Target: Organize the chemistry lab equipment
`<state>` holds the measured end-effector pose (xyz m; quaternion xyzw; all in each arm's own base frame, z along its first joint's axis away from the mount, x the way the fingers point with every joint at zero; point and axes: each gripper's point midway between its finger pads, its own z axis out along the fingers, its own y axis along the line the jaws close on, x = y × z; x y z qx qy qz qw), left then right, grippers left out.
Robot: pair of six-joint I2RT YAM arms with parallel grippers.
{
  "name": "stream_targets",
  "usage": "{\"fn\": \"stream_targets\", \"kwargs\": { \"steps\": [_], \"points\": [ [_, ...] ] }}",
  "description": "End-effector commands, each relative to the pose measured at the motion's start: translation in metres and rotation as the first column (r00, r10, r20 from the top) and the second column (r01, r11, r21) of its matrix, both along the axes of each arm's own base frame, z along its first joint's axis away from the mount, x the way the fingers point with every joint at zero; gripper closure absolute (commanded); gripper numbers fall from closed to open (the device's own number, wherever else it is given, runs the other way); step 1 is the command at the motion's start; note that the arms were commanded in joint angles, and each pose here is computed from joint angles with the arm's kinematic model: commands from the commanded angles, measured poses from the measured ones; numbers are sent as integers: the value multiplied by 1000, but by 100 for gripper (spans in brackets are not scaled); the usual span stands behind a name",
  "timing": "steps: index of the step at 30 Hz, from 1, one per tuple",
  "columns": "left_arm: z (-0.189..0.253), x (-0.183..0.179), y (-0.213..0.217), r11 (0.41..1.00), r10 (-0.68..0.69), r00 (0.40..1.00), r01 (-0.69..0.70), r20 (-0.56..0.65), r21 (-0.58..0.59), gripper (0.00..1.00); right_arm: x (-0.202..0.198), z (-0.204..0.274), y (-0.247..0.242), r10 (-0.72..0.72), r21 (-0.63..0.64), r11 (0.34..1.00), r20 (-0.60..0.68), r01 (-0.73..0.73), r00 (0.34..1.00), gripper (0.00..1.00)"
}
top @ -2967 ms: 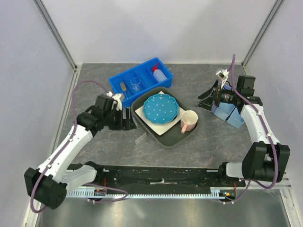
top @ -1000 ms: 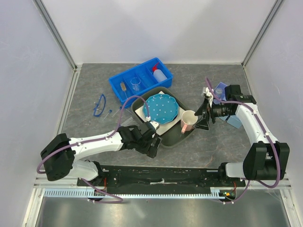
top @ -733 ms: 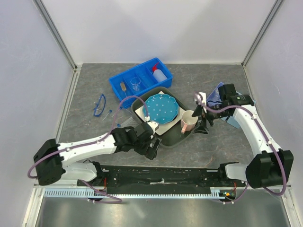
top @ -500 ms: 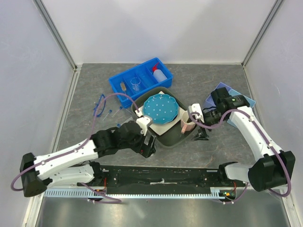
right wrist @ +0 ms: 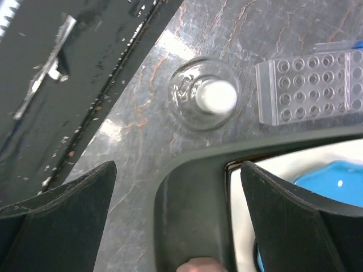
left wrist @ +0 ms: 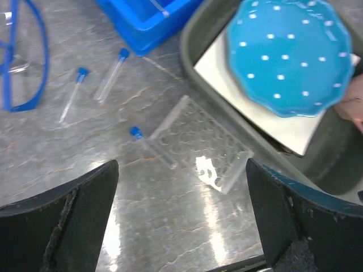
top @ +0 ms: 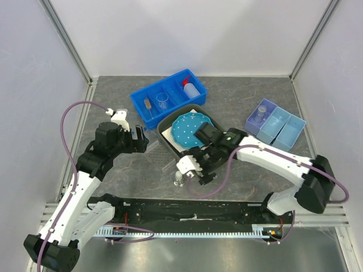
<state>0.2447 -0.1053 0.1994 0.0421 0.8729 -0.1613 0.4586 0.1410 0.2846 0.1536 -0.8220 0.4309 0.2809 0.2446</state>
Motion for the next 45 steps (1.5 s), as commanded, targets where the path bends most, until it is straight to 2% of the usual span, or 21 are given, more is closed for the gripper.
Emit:
{"fn": "stream_targets", "kwargs": {
  "steps": [1,5,10,20,35,39,42,45],
  "points": [
    [4,9,37,984,100,993,-108,60,143,0,19,-1,48,-32,-44,998,189,41,982,2],
    [2,6,48,975,163,981,-176,102,136,0,20,-13,77,-20,-103,993,278,50,960,2],
    [9,1,58,965,214,966,-232,141,124,2,13,-27,96,14,-148,988,298,32,954,2],
    [14,-1,57,968,209,963,-228,169,105,2,13,-74,92,20,-282,958,275,61,961,2],
    [15,-2,55,972,192,965,-212,178,99,2,18,-108,82,21,-370,925,280,87,960,2],
    [16,-2,55,972,194,964,-214,182,96,3,16,-109,85,13,-364,927,263,87,965,7],
    [16,-2,55,972,194,964,-214,182,97,2,16,-111,85,3,-367,925,256,94,967,14],
    [16,-2,55,972,194,964,-214,182,97,3,16,-108,87,-13,-357,929,242,101,970,26]
  ]
}}
